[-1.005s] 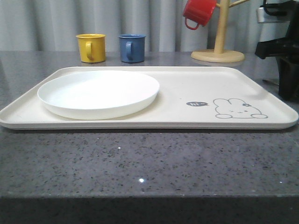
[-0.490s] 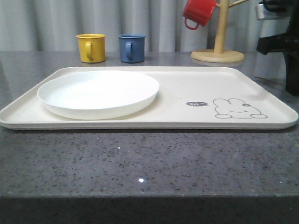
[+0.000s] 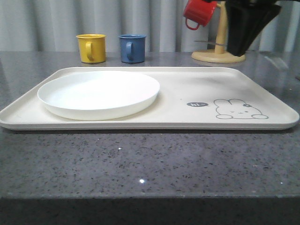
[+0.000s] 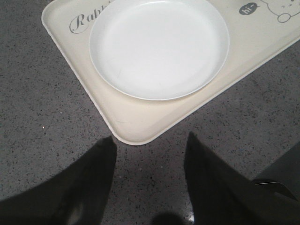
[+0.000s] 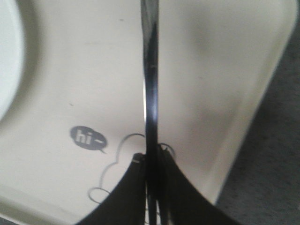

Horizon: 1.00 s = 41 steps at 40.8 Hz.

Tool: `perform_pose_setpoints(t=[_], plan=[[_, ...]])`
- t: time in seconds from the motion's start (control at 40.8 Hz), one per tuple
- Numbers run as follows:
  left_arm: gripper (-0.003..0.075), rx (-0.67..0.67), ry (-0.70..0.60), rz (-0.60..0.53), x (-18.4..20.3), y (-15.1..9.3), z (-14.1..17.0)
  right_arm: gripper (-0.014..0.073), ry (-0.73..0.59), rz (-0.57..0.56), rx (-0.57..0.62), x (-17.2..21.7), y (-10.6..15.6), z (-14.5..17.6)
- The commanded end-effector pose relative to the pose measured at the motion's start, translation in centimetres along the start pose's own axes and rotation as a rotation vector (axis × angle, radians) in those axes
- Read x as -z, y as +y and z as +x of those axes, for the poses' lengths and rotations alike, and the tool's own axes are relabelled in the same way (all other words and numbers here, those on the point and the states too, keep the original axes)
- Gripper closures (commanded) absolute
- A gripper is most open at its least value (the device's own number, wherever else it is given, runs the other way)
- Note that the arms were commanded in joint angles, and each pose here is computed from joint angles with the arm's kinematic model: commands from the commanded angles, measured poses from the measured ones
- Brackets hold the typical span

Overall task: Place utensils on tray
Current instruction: 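Carry the fork with the right gripper and set it beside the plate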

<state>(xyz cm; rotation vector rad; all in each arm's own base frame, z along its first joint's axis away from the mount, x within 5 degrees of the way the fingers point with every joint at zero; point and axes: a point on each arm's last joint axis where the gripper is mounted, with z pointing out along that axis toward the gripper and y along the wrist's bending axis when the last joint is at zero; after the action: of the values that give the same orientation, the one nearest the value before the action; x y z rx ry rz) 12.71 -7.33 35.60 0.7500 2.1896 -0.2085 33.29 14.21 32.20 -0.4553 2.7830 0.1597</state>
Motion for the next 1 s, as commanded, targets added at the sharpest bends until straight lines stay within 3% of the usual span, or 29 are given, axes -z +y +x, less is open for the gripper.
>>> perform_pose_setpoints(t=[0.0, 0.294, 0.539, 0.613, 0.809, 0.98], plan=[[0.0382, 0.015, -0.087, 0.002, 0.7, 0.0, -1.1, 0.062, -0.078, -0.022, -0.054, 1.0, 1.7, -0.9], [0.0382, 0.015, -0.089, 0.001, 0.7, 0.0, -1.1, 0.062, -0.072, -0.046, -0.356, -2.8, 3.0, -2.3], [0.0382, 0.015, -0.089, 0.001, 0.7, 0.0, -1.1, 0.0615, -0.131, -0.083, -0.423, -3.3, 3.2, -3.1], [0.0382, 0.015, -0.089, 0.001, 0.7, 0.0, -1.1, 0.0577, -0.138, -0.089, -0.425, -3.3, 3.3, -3.2], [0.0382, 0.015, -0.089, 0.001, 0.7, 0.0, -1.1, 0.0379, -0.138, -0.092, -0.428, -3.5, 3.3, -3.2], [0.0382, 0.015, -0.089, 0.001, 0.7, 0.0, -1.1, 0.0349, -0.166, -0.105, -0.43, -3.4, 3.3, -3.5]])
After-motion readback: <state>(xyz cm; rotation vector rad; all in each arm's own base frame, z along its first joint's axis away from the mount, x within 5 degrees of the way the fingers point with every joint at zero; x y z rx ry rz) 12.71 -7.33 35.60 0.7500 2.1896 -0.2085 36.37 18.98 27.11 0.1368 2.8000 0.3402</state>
